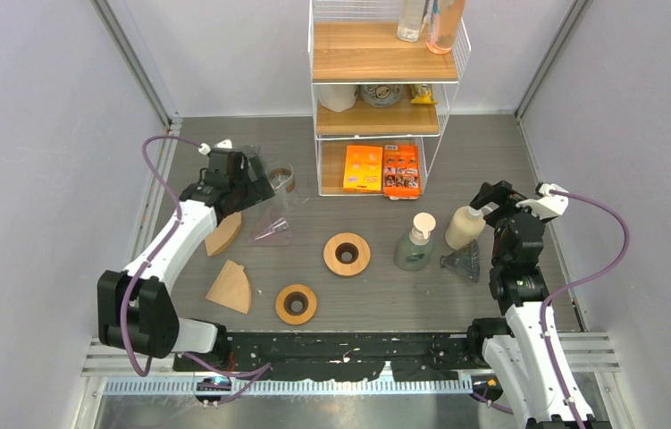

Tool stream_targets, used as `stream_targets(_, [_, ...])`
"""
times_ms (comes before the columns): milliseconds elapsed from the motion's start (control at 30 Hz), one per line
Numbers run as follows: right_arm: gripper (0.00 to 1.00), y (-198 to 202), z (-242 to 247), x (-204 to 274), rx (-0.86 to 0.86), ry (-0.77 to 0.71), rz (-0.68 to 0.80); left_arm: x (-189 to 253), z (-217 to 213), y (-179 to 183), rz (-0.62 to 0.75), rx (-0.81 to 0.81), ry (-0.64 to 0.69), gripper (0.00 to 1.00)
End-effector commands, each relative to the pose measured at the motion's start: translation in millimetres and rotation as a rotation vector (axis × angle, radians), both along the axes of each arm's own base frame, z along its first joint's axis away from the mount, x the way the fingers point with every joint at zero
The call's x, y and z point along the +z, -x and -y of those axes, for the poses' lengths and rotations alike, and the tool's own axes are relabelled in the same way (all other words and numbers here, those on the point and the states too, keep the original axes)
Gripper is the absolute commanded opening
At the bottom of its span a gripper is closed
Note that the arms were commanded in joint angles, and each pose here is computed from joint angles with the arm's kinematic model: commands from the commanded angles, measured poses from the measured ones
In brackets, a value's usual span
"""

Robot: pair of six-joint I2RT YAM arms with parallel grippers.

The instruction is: Place the coffee filter in the dripper

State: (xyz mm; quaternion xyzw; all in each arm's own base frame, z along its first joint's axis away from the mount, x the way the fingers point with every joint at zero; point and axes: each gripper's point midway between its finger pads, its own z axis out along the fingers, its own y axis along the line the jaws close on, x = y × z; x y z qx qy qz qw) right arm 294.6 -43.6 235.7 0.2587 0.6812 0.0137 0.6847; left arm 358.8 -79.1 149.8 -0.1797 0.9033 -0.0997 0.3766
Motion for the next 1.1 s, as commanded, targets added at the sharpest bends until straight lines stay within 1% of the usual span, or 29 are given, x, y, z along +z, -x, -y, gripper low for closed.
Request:
stream_targets(0, [0.95,1.2,4.2,27.0,-0.027,-0.003,0.069,4.6,4.0,1.5,-0.034,-0.012,-0.066,0.99])
stream_targets(167, [0.95,-0.3,3.1,25.9,-0.022,-0.009,0.07,0.8,23.0,18.1,-0.053,-0.089,-0.067,0.99])
stream_targets(267, [0.95,-1.5,2.6,25.0,-0.019,-0.009,0.066,1.5,30.5,32.2,-0.053,-0.107,-0.116,0.99])
stream_targets(333, [0.95,-2.0,2.5,25.3,-0.019,-0.009,0.064,3.8,40.1,43.5,-0.052,-0.155,-0.15,0.99])
stream_targets(467, [0.95,-1.4,2.7,25.6,-0.02,-0.01,0.064,5.7,58.3,71.8,-0.066,-0.259,-0.167,0.99])
stream_targets(567, [0.95,-0.7,2.9,26.1,-0.021,-0.01,0.066,-3.5,60.6,99.1,-0.121,-0.292,-0.163,0.99])
stream_targets(767, [0.95,-0.6,2.8,24.2,-0.023,-0.022,0.061,-28.7,59.2,160.2,-0.209,-0.359,-0.134,0.99])
stream_targets(867, [0.95,-1.8,2.7,22.6,-0.024,-0.024,0.054,-47.3,63.9,182.8,-0.226,-0.394,-0.062,0.99])
stream_targets(933, [0.95,-2.1,2.6,21.2,-0.025,-0.028,0.046,-56.2,75.6,191.8,-0.228,-0.438,0.015,0.99])
stream_targets(967, [0.95,-2.3,2.6,20.6,-0.025,-0.032,0.044,-61.3,78.1,196.0,-0.234,-0.455,0.03,0.99])
stream_targets(1033, [0.95,-1.8,3.4,20.1,-0.032,-0.037,0.039,-72.8,74.9,202.5,-0.264,-0.451,0.023,0.99])
stream_targets(1067, [0.95,-1.2,4.3,19.8,-0.037,-0.036,0.034,-78.0,72.5,205.5,-0.283,-0.449,0.012,0.97])
